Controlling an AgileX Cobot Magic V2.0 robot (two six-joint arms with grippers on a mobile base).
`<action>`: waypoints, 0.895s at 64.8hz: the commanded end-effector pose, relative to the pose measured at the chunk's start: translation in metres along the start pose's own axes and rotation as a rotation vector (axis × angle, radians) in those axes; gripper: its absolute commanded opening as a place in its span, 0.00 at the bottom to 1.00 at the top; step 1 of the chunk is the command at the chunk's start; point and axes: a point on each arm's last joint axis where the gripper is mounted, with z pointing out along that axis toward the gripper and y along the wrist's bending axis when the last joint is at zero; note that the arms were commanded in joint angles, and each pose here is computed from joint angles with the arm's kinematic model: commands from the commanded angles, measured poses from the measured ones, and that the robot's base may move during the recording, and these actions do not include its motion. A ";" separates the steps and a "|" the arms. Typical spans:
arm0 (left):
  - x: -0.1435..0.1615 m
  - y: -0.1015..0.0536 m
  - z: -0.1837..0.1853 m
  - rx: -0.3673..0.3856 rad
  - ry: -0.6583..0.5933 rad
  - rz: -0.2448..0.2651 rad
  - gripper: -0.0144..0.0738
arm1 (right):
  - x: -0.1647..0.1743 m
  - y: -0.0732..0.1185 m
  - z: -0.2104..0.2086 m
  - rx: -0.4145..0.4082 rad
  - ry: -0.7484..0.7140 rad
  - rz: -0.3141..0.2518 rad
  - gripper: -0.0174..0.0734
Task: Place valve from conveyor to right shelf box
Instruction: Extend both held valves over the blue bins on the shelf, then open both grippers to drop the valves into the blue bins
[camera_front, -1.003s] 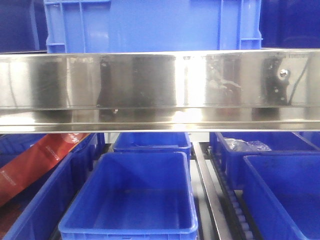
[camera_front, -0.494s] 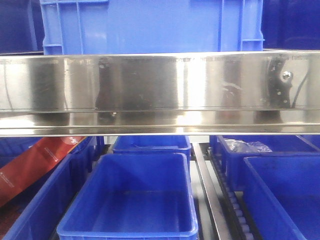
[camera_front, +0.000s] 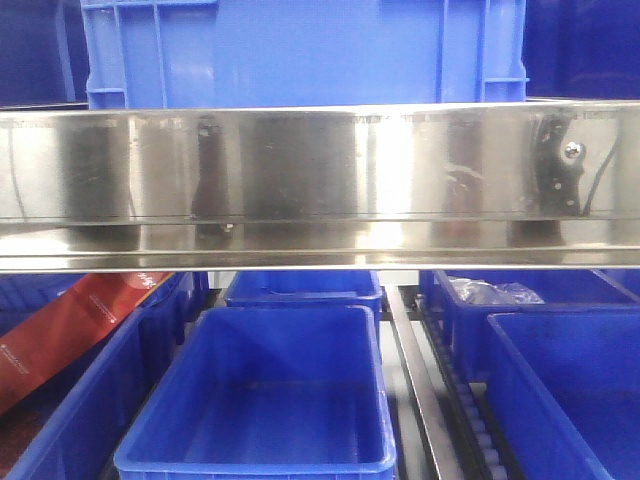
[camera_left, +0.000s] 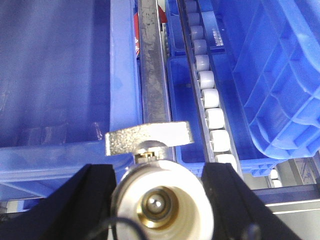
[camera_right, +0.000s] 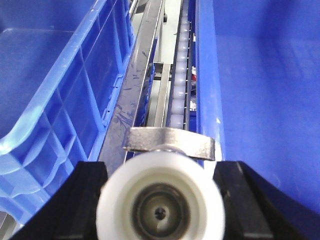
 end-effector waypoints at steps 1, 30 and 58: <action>-0.004 -0.001 -0.007 0.001 -0.060 -0.003 0.04 | -0.010 -0.001 -0.008 0.026 -0.094 -0.022 0.02; -0.004 -0.003 -0.007 0.016 -0.060 -0.007 0.04 | -0.010 -0.001 -0.008 0.026 -0.094 -0.022 0.02; -0.012 -0.002 -0.009 0.007 -0.135 -0.009 0.04 | -0.013 -0.002 -0.009 0.029 -0.122 -0.023 0.02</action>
